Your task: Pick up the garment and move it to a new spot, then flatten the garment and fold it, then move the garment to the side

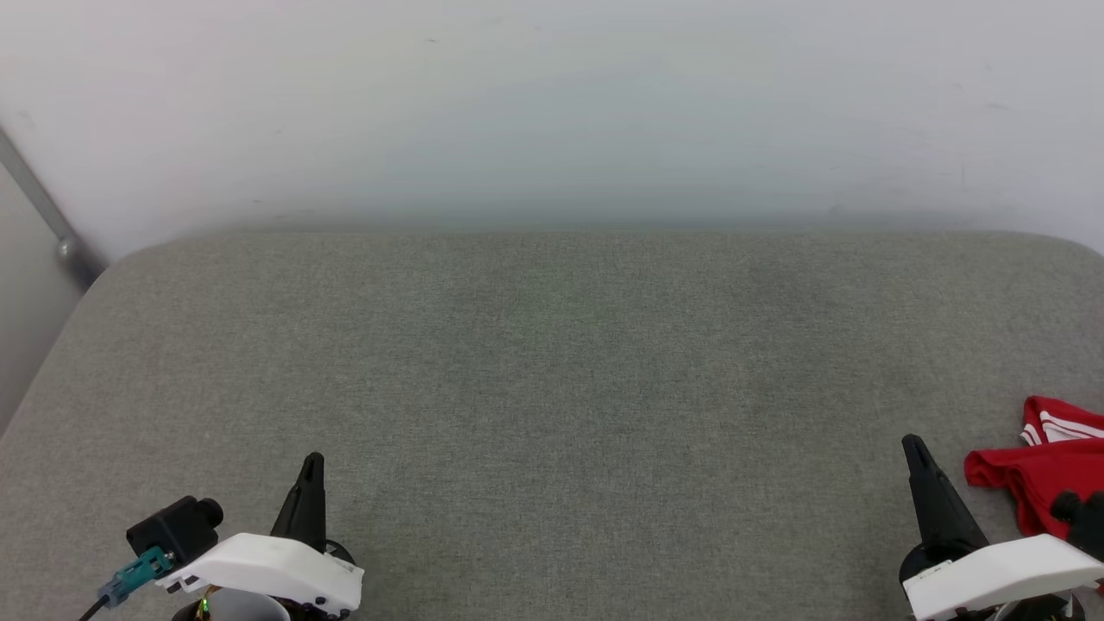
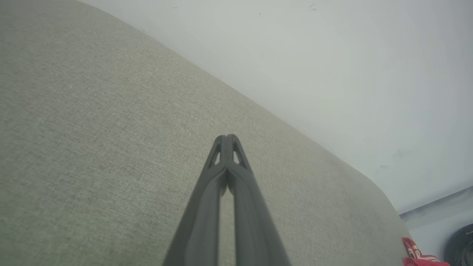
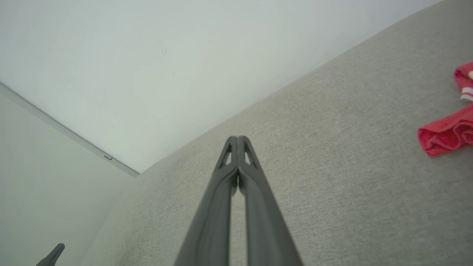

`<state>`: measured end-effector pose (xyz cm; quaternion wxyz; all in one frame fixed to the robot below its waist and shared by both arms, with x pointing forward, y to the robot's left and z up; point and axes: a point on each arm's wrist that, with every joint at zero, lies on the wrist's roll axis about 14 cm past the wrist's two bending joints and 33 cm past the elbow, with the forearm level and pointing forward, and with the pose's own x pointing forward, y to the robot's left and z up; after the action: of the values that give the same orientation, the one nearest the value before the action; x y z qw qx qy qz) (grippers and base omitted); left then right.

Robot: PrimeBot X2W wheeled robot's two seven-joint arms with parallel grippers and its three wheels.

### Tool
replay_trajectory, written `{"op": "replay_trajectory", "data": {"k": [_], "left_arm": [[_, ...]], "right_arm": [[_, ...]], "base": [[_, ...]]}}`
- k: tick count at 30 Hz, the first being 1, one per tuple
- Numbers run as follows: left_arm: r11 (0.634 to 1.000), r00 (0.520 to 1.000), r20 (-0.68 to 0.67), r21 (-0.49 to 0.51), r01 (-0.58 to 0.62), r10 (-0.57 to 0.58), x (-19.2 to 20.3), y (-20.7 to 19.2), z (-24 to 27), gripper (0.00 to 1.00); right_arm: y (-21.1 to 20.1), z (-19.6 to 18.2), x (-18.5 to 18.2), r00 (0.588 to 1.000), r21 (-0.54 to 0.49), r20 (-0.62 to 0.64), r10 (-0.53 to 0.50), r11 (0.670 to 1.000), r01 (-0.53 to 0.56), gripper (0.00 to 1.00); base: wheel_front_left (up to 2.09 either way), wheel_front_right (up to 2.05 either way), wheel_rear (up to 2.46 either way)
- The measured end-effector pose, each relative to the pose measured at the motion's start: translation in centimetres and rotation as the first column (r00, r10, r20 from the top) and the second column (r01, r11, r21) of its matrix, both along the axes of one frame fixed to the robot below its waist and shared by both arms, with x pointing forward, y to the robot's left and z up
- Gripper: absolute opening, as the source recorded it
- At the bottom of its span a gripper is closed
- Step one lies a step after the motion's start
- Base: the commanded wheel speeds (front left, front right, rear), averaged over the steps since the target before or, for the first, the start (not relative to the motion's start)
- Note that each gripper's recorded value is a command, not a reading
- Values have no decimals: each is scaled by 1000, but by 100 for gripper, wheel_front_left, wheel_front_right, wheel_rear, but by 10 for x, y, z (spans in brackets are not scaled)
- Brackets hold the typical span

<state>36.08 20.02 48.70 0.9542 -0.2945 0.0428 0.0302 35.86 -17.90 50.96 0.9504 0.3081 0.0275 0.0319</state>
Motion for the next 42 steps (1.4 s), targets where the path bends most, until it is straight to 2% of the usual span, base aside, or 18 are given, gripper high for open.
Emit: {"op": "replay_trajectory", "data": {"k": [14, 15, 22, 42], "left_arm": [[979, 1000, -8, -203, -15, 14, 6, 1, 1, 0], [970, 1000, -9, -241, -18, 16, 6, 1, 1, 0], [944, 1000, -10, -328, -22, 20, 8, 0, 1, 0], [848, 1000, 3, -529, -24, 30, 15, 0, 5, 0]], "right_arm": [[-3, -2, 6, 1000, 193, -14, -16, 981, 19, 0], [-4, -2, 7, 1000, 230, -16, -19, 973, 22, 0], [-6, -1, 10, 1000, 312, -19, -25, 950, 29, 0], [-11, -4, 16, 998, 507, -34, -43, 860, 54, 0]], "base": [[0, 0, 0], [0, 0, 0], [0, 0, 0], [0, 0, 0]]}}
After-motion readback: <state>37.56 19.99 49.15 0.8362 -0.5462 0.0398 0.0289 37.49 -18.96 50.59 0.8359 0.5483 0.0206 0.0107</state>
